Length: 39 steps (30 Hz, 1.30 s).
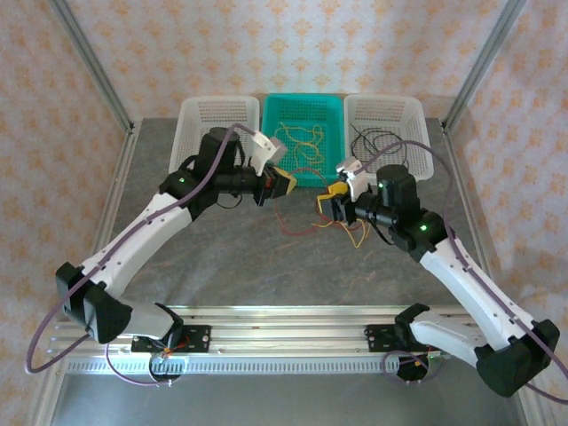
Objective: Untangle the cables
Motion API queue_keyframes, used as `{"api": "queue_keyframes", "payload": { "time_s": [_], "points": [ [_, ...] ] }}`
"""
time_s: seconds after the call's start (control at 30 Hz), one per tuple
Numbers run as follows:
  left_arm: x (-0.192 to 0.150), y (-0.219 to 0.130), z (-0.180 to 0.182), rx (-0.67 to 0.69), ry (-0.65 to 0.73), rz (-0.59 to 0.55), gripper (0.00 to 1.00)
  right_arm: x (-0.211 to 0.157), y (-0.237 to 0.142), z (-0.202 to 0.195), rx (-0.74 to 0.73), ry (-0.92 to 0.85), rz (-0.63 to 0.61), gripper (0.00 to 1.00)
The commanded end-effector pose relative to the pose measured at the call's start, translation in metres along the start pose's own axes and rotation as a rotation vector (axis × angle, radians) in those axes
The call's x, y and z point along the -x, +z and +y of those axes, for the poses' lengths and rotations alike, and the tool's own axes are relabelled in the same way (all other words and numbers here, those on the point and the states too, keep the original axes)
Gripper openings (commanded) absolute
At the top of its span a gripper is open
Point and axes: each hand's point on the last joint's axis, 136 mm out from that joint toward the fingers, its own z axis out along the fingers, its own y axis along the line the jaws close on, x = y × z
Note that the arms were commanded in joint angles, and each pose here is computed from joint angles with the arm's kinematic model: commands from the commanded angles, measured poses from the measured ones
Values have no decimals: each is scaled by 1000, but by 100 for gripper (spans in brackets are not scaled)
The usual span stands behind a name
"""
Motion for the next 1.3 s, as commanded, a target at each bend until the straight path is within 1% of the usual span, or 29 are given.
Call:
{"api": "queue_keyframes", "payload": {
  "time_s": [0.0, 0.1, 0.23, 0.3, 0.37, 0.43, 0.67, 0.93, 1.13, 1.27],
  "points": [
    [27, -15, 18, 105, -16, -119, 0, 30, -11, -9, -82, -5, -134, 59],
    [37, -25, 35, 158, -50, -176, 0, 41, -14, -12, -100, 3, -170, 68],
    [54, -45, 53, 231, -88, -275, 0, 49, -13, -22, -151, 37, -209, 74],
    [61, -55, 65, 278, -106, -321, 0, 47, -6, -31, -187, 59, -187, 78],
    [67, -59, 77, 323, -116, -334, 0, 44, 4, -37, -203, 74, -152, 83],
    [70, -61, 94, 374, -138, -340, 0, 44, 12, -42, -207, 94, -138, 85],
    [80, -81, 156, 524, -230, -414, 0, 54, 41, -47, -190, 170, -151, 86],
    [83, -107, 202, 631, -315, -510, 0, 62, 84, -44, -177, 233, -140, 87],
    [79, -129, 239, 682, -406, -609, 0, 81, 116, -39, -159, 256, -158, 87],
    [73, -132, 266, 682, -465, -641, 0, 88, 139, -47, -174, 289, -168, 87]
  ]
}}
